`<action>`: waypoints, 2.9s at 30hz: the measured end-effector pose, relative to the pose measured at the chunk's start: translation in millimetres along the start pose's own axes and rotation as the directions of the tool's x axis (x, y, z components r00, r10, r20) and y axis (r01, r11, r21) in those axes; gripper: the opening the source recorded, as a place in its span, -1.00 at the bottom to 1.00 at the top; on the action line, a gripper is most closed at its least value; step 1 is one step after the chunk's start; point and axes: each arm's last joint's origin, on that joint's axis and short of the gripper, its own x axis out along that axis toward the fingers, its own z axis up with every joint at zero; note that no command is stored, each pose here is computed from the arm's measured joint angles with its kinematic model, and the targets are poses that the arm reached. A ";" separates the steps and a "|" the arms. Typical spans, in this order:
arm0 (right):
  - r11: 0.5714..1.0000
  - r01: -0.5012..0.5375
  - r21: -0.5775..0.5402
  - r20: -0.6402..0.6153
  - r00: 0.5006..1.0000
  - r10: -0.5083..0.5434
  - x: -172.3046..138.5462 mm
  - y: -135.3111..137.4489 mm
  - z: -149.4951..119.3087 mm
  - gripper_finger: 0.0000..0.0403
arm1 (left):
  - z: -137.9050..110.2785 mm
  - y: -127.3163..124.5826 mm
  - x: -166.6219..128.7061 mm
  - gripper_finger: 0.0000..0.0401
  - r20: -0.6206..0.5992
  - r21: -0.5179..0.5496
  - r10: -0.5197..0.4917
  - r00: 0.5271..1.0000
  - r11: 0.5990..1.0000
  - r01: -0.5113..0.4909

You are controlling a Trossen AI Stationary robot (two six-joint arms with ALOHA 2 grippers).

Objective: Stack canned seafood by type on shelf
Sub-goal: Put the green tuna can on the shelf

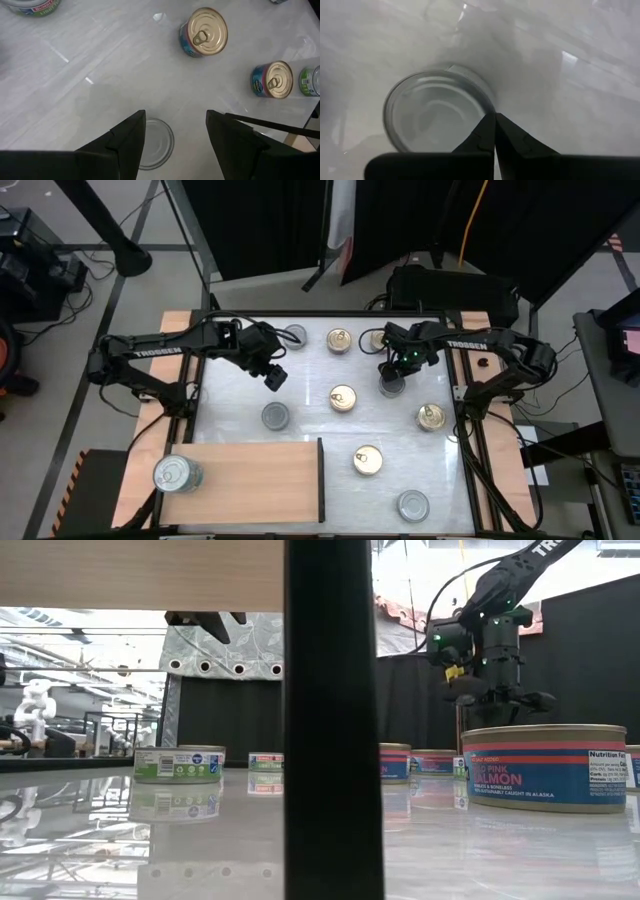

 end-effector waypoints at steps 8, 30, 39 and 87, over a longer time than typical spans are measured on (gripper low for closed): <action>1.000 0.026 -0.009 -0.001 1.000 -0.026 3.9 0.7 2.1 -1.00 | 0.0 0.0 0.0 0.07 0.000 0.000 0.000 1.000 1.000 0.000; 0.996 0.079 -0.029 -0.031 0.996 -0.079 24.3 -3.8 14.2 -1.00 | 0.0 0.0 0.0 0.07 0.000 0.005 0.000 1.000 1.000 0.000; 0.998 0.067 0.003 -0.009 0.998 -0.067 28.3 -14.4 28.6 -1.00 | 0.0 0.0 -0.1 0.07 0.000 0.000 -0.001 1.000 1.000 0.001; 0.995 -0.003 0.103 -0.075 0.997 0.011 2.4 -17.5 9.1 -1.00 | 0.0 -0.1 -0.2 0.07 -0.014 0.051 -0.021 1.000 0.998 0.021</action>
